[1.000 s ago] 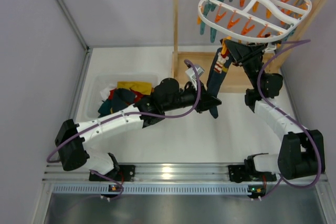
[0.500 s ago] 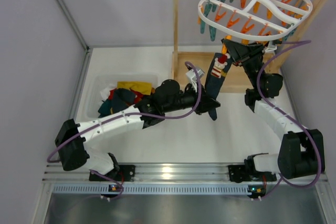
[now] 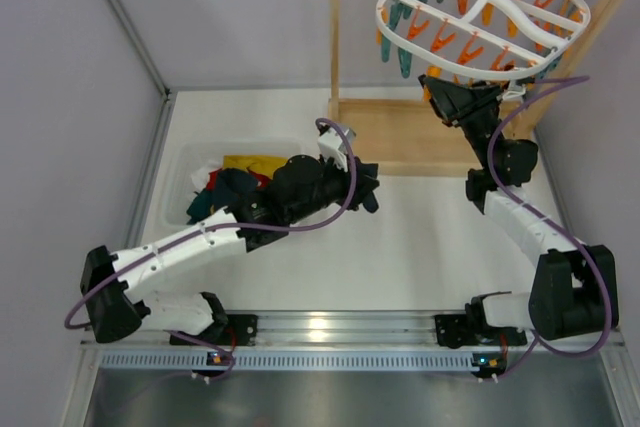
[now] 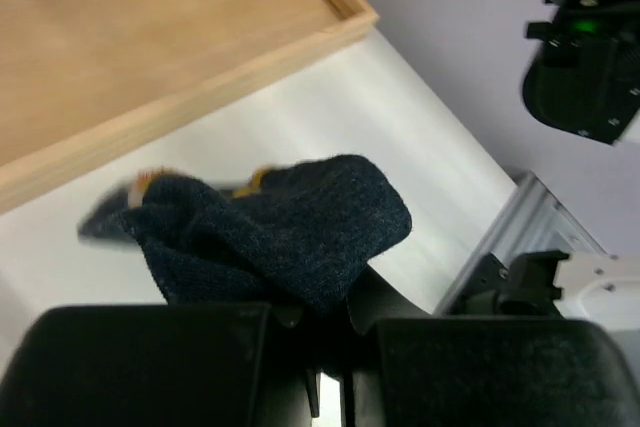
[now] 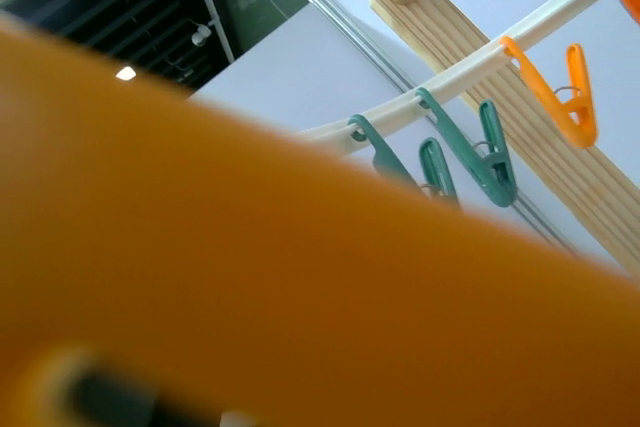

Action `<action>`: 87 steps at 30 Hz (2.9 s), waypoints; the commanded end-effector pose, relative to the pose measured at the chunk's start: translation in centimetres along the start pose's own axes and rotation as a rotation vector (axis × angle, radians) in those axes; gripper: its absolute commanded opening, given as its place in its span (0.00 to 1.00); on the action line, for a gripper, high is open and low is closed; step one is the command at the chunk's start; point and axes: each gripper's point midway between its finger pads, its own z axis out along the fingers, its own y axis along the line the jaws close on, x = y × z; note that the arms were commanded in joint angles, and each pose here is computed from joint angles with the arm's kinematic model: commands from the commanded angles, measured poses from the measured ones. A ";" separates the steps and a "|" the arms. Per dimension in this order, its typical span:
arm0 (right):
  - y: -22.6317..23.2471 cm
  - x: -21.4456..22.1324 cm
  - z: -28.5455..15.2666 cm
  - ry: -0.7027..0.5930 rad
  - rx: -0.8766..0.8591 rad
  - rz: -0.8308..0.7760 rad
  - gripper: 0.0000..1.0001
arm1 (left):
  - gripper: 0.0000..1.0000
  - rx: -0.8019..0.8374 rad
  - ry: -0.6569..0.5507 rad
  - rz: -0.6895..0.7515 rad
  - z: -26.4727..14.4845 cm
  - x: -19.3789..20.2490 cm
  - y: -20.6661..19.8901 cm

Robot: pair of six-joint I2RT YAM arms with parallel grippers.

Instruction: Remove the socks clipped to the hanger

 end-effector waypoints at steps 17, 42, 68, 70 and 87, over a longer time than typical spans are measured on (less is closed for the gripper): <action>2.5 4.0 -5.3 0.076 -0.152 -0.192 0.99 | 0.00 -0.462 -0.180 -0.086 -7.5 -7.1 13.9; -6.7 7.8 -17.6 0.340 0.523 -0.556 1.00 | 0.00 -0.991 -0.185 -0.340 -16.2 -4.9 29.9; -6.6 9.6 -19.3 0.414 0.506 -0.536 0.99 | 0.27 -1.163 -0.016 -0.631 -16.4 7.0 38.4; -6.2 9.4 -19.3 0.422 0.518 -0.543 1.00 | 0.42 -1.132 -0.085 -0.608 -16.9 4.9 37.2; -3.5 2.1 -20.3 0.339 0.859 -0.773 0.99 | 0.98 -1.002 -0.198 -0.335 -23.4 -3.2 27.5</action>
